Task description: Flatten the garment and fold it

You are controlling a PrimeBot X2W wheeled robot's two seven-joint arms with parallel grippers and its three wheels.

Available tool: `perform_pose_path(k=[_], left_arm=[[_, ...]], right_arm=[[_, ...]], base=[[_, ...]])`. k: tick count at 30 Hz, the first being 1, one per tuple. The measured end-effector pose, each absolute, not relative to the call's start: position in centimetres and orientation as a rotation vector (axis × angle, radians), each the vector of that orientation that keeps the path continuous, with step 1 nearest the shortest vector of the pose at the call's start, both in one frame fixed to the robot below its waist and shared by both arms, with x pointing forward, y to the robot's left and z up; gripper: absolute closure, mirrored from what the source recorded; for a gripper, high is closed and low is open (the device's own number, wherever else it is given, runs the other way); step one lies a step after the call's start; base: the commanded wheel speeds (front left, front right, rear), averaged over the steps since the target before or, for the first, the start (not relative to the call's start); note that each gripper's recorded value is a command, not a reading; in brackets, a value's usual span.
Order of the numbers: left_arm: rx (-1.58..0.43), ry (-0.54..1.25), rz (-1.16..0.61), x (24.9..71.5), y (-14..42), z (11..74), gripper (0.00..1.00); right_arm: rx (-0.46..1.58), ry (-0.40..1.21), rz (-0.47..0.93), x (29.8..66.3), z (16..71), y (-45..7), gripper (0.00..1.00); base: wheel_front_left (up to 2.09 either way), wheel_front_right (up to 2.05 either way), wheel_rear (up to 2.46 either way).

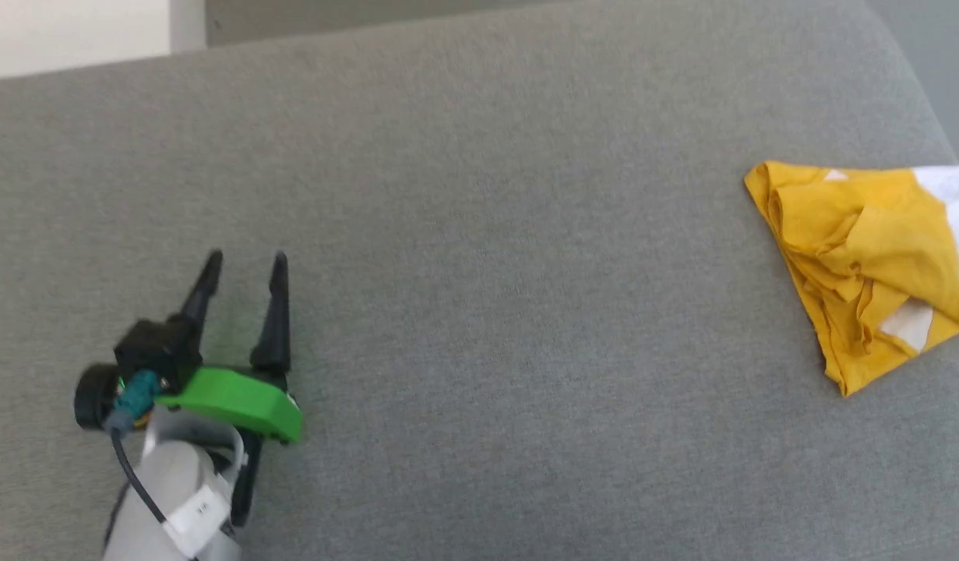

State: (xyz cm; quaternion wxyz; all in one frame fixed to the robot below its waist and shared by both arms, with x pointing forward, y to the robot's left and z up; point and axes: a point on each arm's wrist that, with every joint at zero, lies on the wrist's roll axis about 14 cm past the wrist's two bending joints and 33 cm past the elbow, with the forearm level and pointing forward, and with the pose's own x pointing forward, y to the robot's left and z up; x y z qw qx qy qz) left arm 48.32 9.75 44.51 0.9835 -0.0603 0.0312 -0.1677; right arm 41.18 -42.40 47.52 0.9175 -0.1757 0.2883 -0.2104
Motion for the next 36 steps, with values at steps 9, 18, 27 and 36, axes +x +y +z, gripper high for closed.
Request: perform_pose_path(k=[9,18,27,36], left_arm=[[-0.144,0.023,-0.272,44.1,11.0,47.4,0.00],[-0.145,-0.028,-0.206,41.0,13.3,49.6,0.00],[-0.170,-0.091,-0.134,38.4,15.6,51.6,0.00],[-0.176,-0.092,-0.094,37.2,16.7,51.5,0.00]], right_arm=[[-0.178,0.177,-0.313,40.2,53.8,-35.5,0.00],[-0.030,-0.089,-0.137,39.0,56.2,-26.4,0.00],[0.020,-0.130,0.046,37.3,55.2,-19.0,0.00],[0.061,-0.091,0.101,36.0,53.2,-17.1,0.00]], base=[[0.00,0.00,0.00],[0.00,0.00,0.00],[0.00,0.00,0.00],[0.00,0.00,0.00]])
